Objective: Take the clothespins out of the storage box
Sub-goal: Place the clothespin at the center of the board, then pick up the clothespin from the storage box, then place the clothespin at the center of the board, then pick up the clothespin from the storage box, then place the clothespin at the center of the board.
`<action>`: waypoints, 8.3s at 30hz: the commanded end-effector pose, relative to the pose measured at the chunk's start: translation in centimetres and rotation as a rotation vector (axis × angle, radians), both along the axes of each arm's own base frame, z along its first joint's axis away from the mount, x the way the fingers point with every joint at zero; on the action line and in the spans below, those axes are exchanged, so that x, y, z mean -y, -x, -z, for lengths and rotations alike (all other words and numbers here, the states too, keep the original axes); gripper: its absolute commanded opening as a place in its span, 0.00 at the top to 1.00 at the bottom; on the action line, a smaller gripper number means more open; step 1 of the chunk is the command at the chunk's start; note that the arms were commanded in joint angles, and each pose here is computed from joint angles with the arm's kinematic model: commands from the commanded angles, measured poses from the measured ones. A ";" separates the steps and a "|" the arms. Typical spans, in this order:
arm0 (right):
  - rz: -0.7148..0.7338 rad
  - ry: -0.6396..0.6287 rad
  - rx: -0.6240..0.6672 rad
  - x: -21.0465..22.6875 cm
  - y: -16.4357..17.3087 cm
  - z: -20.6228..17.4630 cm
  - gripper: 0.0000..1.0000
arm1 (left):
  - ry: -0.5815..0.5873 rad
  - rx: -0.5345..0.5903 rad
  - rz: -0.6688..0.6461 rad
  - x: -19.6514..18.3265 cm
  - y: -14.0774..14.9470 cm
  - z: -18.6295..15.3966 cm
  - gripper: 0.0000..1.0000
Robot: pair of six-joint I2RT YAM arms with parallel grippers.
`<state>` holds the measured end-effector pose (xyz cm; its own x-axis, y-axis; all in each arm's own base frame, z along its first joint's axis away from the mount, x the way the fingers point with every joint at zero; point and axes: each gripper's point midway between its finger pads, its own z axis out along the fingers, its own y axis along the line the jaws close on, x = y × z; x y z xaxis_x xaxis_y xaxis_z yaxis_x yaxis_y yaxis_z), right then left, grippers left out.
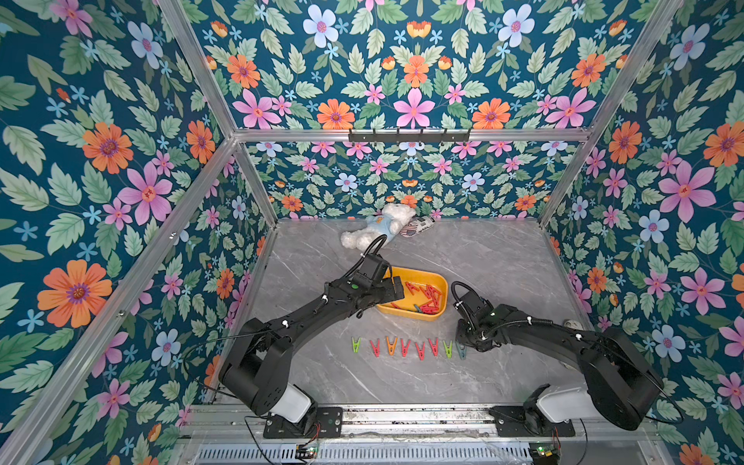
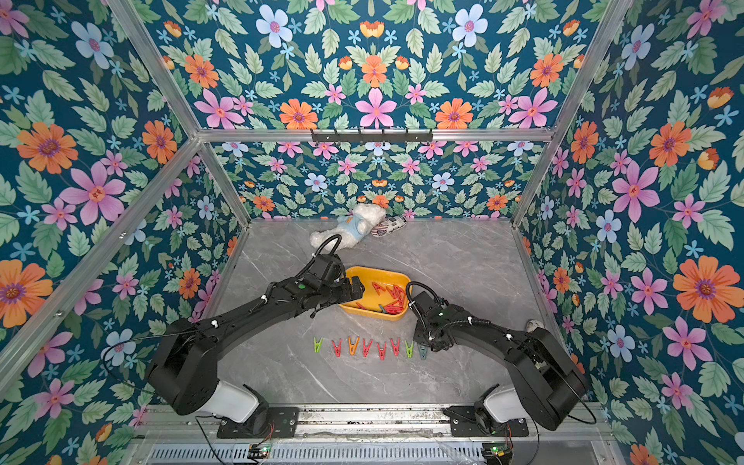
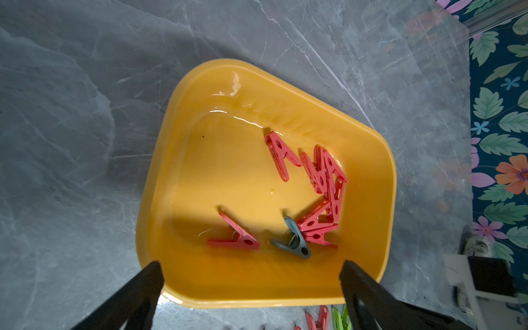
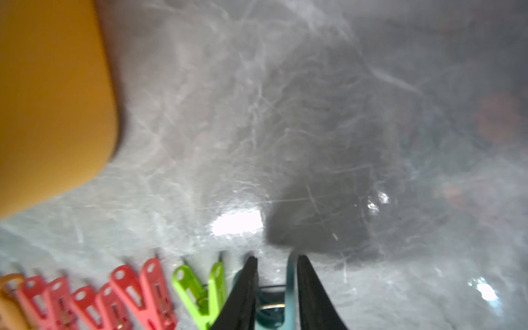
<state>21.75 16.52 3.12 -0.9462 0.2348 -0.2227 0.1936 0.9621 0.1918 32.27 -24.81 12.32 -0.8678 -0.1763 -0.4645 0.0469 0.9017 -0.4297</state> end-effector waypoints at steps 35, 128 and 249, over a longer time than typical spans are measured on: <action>-0.079 -0.241 0.550 -2.3 -6.5 -14.9 0.01 | -0.215 -0.100 -0.054 7.2 -4.8 7.1 0.66; -0.320 -0.430 0.508 -15.2 -9.5 -14.0 0.01 | -0.467 -0.282 -0.226 -16.1 13.9 10.8 0.91; -0.240 0.040 0.337 -9.9 -14.1 -9.3 1.00 | 0.005 0.106 -0.096 -4.8 3.3 -3.6 0.00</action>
